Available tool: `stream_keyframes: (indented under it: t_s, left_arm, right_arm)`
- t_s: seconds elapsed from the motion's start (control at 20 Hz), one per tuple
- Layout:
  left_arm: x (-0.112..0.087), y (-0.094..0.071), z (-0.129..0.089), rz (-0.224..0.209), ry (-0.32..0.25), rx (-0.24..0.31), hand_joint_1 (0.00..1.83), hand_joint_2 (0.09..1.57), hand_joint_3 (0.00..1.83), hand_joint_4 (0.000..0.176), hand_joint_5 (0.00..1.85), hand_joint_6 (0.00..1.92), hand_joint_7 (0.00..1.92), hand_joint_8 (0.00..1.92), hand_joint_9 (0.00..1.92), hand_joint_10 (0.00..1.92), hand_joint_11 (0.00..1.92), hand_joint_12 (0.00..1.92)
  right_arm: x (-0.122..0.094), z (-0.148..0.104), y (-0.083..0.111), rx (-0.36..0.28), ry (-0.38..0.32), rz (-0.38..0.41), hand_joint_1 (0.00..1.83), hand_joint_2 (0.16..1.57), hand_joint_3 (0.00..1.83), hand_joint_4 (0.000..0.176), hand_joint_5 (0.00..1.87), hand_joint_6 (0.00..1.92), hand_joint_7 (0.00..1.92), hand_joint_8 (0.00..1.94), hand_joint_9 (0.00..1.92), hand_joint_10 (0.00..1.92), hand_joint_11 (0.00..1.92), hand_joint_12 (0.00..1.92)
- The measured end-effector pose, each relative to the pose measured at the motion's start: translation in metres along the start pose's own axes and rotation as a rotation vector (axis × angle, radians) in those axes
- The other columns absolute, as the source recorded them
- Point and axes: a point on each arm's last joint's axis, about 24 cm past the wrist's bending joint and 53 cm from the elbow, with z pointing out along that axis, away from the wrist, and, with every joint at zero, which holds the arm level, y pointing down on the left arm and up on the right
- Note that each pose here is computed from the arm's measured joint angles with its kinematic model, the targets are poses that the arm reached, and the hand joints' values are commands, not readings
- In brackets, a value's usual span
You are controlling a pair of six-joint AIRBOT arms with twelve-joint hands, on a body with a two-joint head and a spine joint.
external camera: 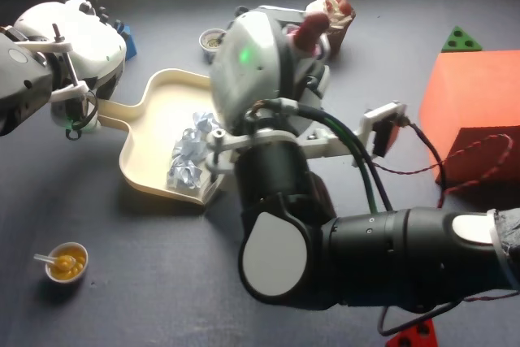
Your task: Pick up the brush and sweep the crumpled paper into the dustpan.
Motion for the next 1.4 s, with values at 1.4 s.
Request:
stream_keyframes:
  t_s: [1.4]
  left_arm:
    - [0.004, 0.003, 0.0, -0.01, 0.007, -0.011, 1.12, 1.09, 0.0, 0.0, 1.05, 0.86, 0.34, 0.0, 0.27, 0.0, 0.02, 0.68]
  right_arm:
    - [-0.009, -0.009, -0.017, 0.137, -0.004, 0.223, 1.43, 1.15, 0.0, 0.0, 1.28, 1.92, 1.33, 1.94, 1.4, 1.92, 1.39, 1.92]
